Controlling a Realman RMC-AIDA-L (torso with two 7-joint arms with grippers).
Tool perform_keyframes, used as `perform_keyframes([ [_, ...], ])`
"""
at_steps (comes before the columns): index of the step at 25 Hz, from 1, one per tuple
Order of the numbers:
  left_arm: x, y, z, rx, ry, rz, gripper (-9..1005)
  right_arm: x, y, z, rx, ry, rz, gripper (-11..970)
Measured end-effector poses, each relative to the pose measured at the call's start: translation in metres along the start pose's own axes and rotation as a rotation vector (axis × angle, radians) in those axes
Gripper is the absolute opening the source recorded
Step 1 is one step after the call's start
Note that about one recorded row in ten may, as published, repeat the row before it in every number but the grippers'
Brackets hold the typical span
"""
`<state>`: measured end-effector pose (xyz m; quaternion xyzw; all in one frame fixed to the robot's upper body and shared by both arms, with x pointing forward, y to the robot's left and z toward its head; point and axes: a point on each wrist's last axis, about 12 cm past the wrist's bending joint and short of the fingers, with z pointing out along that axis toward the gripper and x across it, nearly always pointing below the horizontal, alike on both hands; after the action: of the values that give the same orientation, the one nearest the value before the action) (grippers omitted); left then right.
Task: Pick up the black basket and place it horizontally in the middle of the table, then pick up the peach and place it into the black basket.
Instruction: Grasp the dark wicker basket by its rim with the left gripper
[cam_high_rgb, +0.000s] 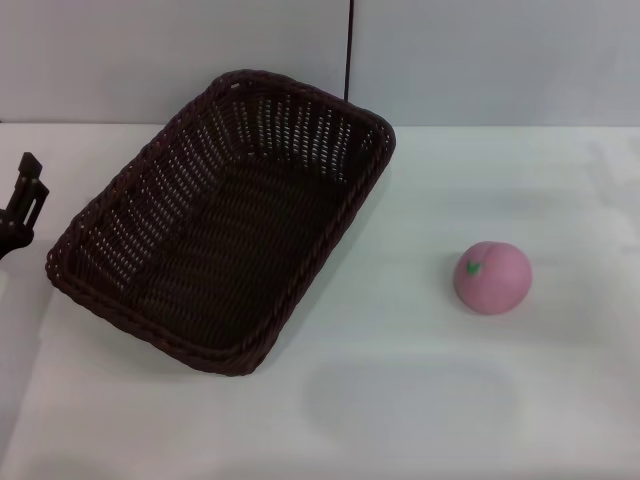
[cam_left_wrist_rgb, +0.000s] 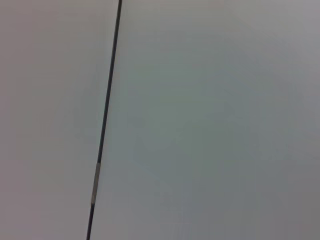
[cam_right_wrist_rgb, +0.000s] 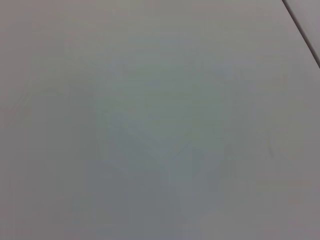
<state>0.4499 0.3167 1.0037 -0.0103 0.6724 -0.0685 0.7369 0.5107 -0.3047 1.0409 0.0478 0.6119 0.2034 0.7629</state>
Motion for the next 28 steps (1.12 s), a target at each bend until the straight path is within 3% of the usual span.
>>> perform_keyframes([
  [9,-0.002,0.001,0.000,-0.005,-0.014,-0.012,768,-0.005,0.001,0.010,-0.017,-0.021,-0.010,642],
  [16,-0.004,0.004,-0.007,0.051,-0.016,-0.035,769,-0.003,-0.003,0.002,0.004,-0.011,-0.009,641],
  [20,-0.016,0.018,0.001,0.193,0.005,-0.092,770,-0.002,-0.005,-0.002,0.015,-0.003,-0.011,641],
  [22,-0.016,0.018,0.001,0.193,0.005,-0.092,771,-0.002,-0.007,-0.005,0.025,0.002,-0.013,641],
  [23,-0.023,0.025,0.004,0.223,0.000,-0.105,771,-0.002,-0.007,-0.006,0.026,0.003,-0.013,641],
  [24,-0.052,0.050,0.011,0.279,-0.021,-0.143,771,-0.002,-0.007,-0.007,0.028,0.003,-0.014,641],
  [28,-0.080,0.067,0.021,0.334,0.016,-0.137,772,-0.002,-0.008,-0.009,0.033,0.003,-0.015,641],
])
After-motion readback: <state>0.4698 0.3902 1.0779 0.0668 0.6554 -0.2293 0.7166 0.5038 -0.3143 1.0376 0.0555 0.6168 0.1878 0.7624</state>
